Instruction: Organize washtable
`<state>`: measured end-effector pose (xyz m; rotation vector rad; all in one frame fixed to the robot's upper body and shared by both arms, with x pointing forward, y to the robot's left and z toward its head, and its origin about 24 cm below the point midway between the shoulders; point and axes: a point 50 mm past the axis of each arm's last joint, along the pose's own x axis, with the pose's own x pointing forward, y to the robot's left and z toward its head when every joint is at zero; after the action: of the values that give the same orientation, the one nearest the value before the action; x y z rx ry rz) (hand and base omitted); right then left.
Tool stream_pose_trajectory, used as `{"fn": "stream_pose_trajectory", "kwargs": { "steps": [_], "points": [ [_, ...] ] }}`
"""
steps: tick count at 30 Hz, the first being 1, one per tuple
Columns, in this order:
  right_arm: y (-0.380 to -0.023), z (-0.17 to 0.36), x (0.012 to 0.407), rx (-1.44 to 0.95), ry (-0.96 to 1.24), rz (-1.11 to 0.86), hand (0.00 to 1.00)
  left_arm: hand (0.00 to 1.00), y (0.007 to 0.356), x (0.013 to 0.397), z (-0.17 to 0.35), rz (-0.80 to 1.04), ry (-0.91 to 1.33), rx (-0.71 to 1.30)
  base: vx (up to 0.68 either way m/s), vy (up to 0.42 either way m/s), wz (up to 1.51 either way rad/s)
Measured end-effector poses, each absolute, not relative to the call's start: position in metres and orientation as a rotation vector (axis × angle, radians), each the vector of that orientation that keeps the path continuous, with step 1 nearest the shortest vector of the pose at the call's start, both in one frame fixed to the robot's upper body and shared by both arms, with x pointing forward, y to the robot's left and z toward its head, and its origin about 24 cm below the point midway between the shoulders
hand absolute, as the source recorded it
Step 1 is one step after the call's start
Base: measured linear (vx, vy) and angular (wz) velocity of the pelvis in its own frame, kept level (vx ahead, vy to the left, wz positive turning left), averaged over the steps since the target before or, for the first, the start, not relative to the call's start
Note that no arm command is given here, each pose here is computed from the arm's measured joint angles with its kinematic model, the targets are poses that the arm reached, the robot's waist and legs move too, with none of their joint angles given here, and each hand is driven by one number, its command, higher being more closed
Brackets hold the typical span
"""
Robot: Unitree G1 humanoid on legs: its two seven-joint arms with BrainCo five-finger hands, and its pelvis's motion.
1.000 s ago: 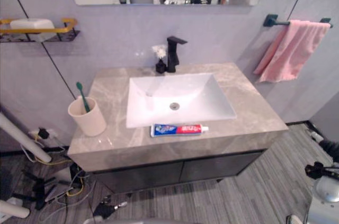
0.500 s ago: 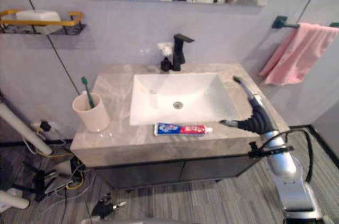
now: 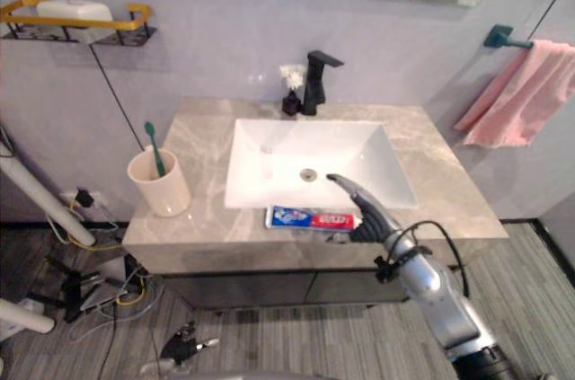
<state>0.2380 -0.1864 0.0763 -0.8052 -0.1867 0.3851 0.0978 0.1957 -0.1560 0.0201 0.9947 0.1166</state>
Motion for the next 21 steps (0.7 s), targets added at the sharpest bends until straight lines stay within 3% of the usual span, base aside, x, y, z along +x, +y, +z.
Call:
{"fn": "stream_pose_trajectory", "kwargs": {
  "steps": [17,18,21],
  "points": [
    [-0.157,0.057,0.255,-0.924,-0.148,0.351,0.0,0.0,0.194,0.115,-0.153,0.106,0.975,0.029,0.0,-0.007,0.05],
    [-0.156,0.057,0.255,-0.929,-0.151,0.348,1.0,0.0,0.195,0.115,-0.153,0.107,0.975,0.03,0.0,0.0,0.0],
    [-0.154,0.056,0.254,-0.938,-0.156,0.353,1.0,0.0,0.195,0.116,-0.153,0.114,0.974,0.035,-0.03,-0.014,-0.02]
  ]
}}
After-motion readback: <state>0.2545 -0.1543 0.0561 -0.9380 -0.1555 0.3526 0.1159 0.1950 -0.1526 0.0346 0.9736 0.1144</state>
